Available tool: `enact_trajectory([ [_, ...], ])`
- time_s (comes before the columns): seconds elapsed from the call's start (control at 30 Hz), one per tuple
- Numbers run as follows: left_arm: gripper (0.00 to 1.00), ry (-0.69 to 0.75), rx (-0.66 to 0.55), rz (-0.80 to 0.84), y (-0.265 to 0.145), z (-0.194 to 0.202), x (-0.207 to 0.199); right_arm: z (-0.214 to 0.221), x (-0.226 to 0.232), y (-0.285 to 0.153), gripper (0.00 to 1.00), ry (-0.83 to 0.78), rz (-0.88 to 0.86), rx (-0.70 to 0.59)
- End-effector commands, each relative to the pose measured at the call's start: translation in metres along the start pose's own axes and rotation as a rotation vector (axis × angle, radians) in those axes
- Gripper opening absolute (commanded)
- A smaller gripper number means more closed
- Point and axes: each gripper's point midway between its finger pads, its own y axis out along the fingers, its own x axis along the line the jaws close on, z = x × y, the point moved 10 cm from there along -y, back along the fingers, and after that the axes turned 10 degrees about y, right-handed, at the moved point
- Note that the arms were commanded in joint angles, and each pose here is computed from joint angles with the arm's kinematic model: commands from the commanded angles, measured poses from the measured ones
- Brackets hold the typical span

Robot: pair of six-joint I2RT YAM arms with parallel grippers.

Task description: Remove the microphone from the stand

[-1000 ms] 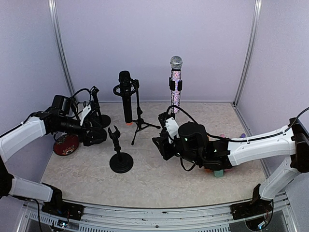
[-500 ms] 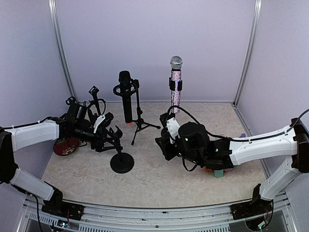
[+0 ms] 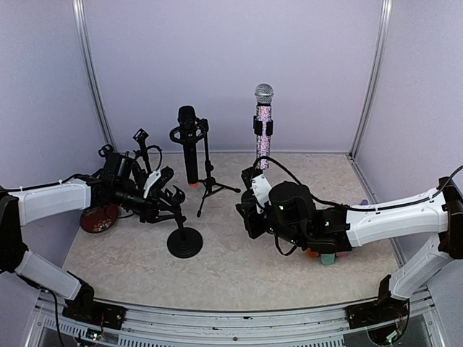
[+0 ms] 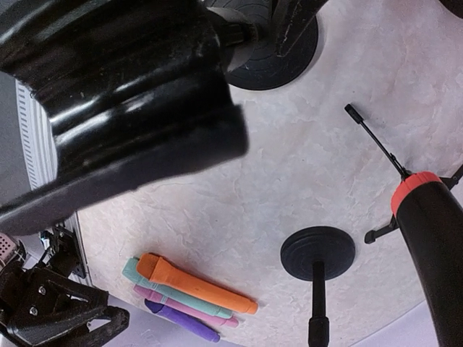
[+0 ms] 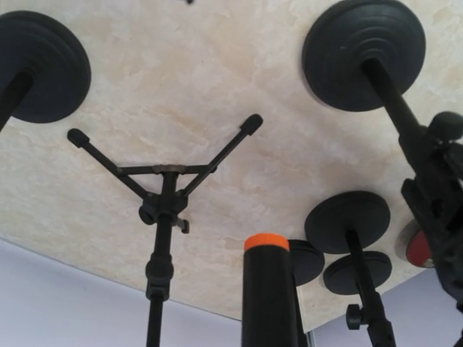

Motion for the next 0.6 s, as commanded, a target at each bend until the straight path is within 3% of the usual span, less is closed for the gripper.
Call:
enact_trajectory([
  [0.0, 0.31, 0.06, -0.011, -0.032, 0.001, -0.009, 0.007, 0.001, -0.001, -0.004, 0.19, 0.013, 0.007, -0.001],
  [0.3, 0.12, 0.122, 0.079, -0.208, -0.011, -0.001, 0.035, 0.003, -0.003, -0.006, 0.14, 0.015, 0.013, -0.001],
  [0.57, 0.1, 0.179, 0.116, -0.359, -0.03, -0.002, 0.076, 0.005, -0.004, -0.005, 0.12, 0.016, 0.014, 0.0],
])
